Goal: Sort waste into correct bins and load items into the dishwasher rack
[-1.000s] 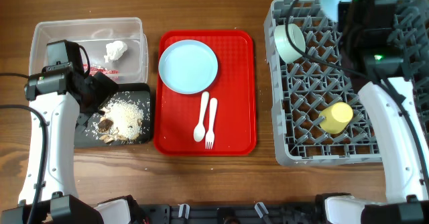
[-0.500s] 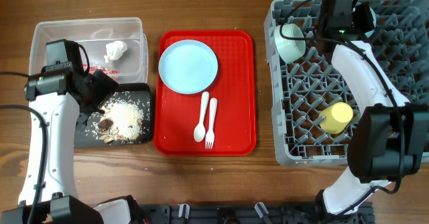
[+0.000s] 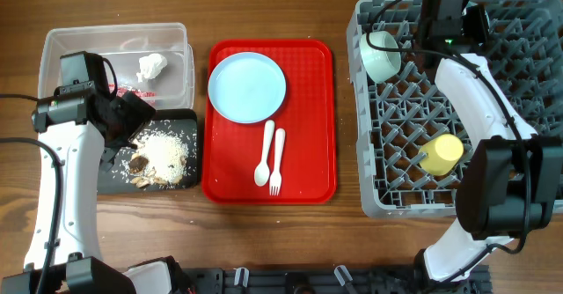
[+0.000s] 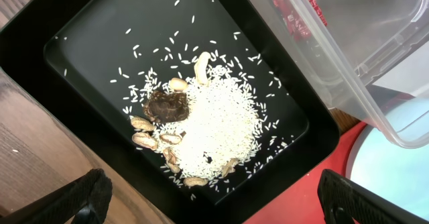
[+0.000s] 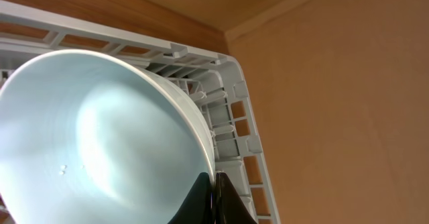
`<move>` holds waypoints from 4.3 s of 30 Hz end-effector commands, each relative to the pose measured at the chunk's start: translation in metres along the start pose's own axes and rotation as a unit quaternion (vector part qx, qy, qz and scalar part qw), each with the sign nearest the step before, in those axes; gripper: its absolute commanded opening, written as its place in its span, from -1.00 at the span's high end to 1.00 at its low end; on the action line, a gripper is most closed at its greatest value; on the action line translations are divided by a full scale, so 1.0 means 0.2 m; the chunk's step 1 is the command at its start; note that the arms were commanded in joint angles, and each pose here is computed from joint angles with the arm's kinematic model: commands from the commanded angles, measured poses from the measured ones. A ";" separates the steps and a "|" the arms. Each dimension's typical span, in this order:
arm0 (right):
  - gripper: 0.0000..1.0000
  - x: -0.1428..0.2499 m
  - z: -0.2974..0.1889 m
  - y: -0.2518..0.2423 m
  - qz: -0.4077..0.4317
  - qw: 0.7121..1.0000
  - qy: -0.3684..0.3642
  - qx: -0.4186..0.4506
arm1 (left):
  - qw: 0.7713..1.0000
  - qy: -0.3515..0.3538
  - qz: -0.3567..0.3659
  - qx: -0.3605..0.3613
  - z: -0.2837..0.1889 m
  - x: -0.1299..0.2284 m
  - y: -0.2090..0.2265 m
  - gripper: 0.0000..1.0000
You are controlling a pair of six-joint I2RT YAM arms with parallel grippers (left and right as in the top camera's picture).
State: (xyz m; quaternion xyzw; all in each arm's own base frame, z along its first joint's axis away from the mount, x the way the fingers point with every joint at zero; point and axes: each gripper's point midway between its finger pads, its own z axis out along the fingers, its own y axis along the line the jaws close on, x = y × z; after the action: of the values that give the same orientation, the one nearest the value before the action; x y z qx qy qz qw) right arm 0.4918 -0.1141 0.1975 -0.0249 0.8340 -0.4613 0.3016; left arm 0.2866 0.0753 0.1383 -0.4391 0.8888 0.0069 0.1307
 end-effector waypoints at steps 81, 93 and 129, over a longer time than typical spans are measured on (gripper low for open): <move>0.91 0.48 -1.42 0.83 0.083 0.858 0.172 -0.478 | 1.000 -0.006 -0.007 0.007 -0.03 -0.01 0.00 -1.00; 0.81 0.77 -0.96 0.72 0.068 0.877 0.231 -0.416 | 1.000 -0.006 -0.007 0.007 -0.03 -0.01 0.00 -0.99; -0.08 0.61 -1.76 1.75 0.018 0.823 0.161 -0.545 | 1.000 -0.006 -0.007 0.007 -0.03 -0.01 0.00 -1.00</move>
State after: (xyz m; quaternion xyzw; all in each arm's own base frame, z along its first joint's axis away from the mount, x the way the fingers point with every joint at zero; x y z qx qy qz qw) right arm 0.2916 0.3209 0.0284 -0.1317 0.9778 0.1063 0.1233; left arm 0.2854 0.0751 0.1386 -0.4391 0.8890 0.0074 0.1295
